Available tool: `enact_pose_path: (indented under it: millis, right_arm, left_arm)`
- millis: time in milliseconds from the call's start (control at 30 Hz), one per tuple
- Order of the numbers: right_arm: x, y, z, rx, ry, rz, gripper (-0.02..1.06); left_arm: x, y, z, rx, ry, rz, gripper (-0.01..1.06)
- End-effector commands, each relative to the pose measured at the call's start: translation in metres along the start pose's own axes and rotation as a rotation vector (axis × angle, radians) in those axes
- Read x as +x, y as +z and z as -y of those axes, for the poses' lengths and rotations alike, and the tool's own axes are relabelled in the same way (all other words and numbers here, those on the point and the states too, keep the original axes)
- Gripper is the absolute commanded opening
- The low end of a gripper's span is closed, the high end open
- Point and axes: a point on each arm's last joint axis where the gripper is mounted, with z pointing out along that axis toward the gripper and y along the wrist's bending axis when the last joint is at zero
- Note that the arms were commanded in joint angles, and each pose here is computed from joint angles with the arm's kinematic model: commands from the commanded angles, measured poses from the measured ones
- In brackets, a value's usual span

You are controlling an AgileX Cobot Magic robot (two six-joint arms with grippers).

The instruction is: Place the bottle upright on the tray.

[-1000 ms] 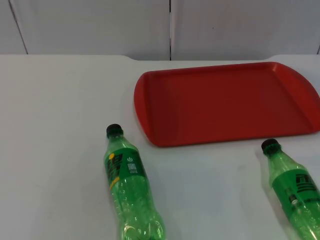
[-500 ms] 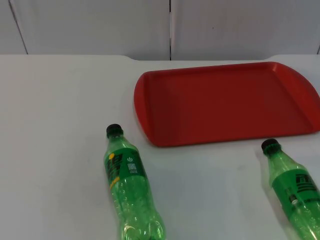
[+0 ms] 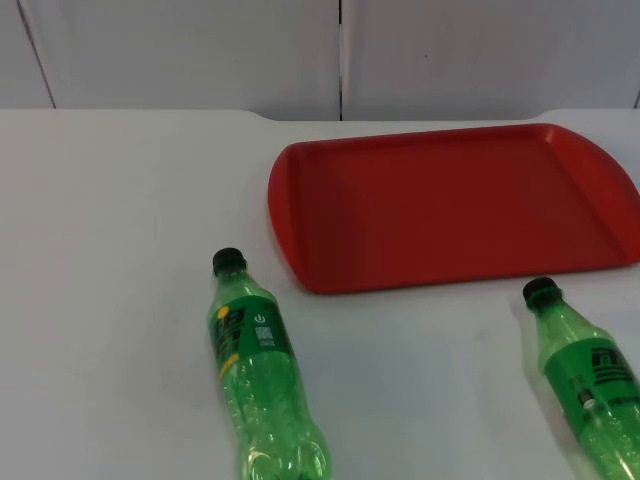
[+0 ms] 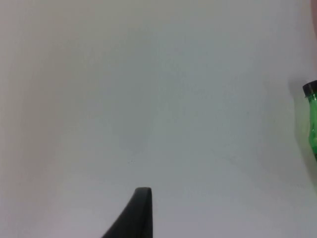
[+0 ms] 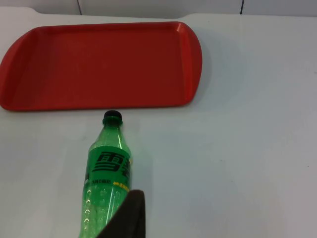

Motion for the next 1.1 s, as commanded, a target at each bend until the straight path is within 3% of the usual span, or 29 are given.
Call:
enact_pose_path:
  millis: [0,267,367,467,800,1067]
  right_arm:
    - [0.0,0.0,0.0,0.005,0.001,0.008,1.04]
    - [0.0,0.0,0.0,0.005,0.001,0.008,1.04]
    - [0.0,0.0,0.0,0.003,0.002,0.008,1.04]
    - [0.0,0.0,0.0,0.003,0.002,0.008,1.04]
    - [0.0,0.0,0.0,0.003,0.002,0.008,1.04]
    - [0.0,0.0,0.0,0.003,0.002,0.008,1.04]
  left_arm:
    - [-0.004,-0.001,0.002,0.02,-0.009,0.004,1.05]
    - [-0.01,0.005,0.007,0.071,-0.035,-0.007,1.05]
    - [-0.012,0.011,0.013,0.142,-0.029,-0.029,1.05]
    - [-0.014,0.022,0.028,0.198,0.016,-0.07,1.05]
    - [-0.015,0.067,0.076,0.209,0.103,-0.18,1.05]
    - [-0.009,0.114,0.117,0.214,0.073,-0.268,1.05]
